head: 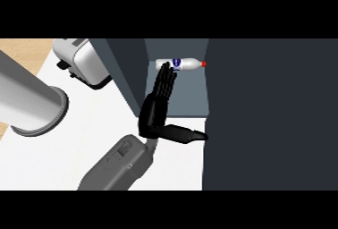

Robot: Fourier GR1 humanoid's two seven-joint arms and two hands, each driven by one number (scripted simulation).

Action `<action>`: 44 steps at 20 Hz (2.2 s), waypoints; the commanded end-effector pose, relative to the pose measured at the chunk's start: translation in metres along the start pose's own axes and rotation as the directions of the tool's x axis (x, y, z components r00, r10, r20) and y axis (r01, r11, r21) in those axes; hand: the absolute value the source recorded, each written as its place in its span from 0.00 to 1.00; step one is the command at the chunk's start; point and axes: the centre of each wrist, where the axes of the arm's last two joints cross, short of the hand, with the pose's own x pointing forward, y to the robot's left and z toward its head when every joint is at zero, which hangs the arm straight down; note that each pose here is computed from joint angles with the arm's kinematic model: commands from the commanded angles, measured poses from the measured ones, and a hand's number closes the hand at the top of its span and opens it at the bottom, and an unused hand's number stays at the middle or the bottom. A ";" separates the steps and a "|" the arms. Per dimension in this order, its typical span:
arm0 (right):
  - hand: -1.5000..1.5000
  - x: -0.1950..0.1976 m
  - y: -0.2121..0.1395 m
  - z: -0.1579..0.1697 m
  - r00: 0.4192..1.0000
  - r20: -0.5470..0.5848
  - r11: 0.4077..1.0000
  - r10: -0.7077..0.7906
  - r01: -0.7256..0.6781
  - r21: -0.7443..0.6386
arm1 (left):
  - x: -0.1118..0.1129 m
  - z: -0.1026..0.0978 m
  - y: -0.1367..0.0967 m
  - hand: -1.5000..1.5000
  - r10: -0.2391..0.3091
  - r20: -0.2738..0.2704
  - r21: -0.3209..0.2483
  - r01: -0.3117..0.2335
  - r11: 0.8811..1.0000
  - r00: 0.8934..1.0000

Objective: Pick up the bottled water, place it into the cabinet and close the cabinet

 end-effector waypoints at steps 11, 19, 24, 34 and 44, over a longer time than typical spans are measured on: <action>1.00 0.037 0.011 -0.001 0.989 -0.023 0.905 0.149 -0.127 0.406 | 0.043 0.077 0.040 1.00 0.014 -0.037 0.015 -0.014 1.000 0.999; 1.00 0.068 0.023 -0.008 0.986 0.061 0.821 0.158 -0.165 0.546 | 0.097 0.112 0.083 0.00 0.016 0.006 0.070 -0.017 0.997 1.000; 1.00 0.057 0.033 -0.006 0.995 -0.016 0.741 0.098 -0.062 0.669 | 0.099 0.141 0.098 0.00 0.078 -0.013 0.151 -0.076 0.986 0.997; 1.00 0.056 0.052 -0.021 0.996 0.040 0.627 0.084 -0.084 0.775 | 0.128 0.165 0.137 0.00 0.077 -0.003 0.181 -0.075 0.981 0.997; 1.00 0.034 0.082 -0.018 0.981 -0.090 0.672 -0.173 0.185 0.717 | 0.151 0.179 0.155 0.00 0.077 0.003 0.132 -0.076 0.988 0.997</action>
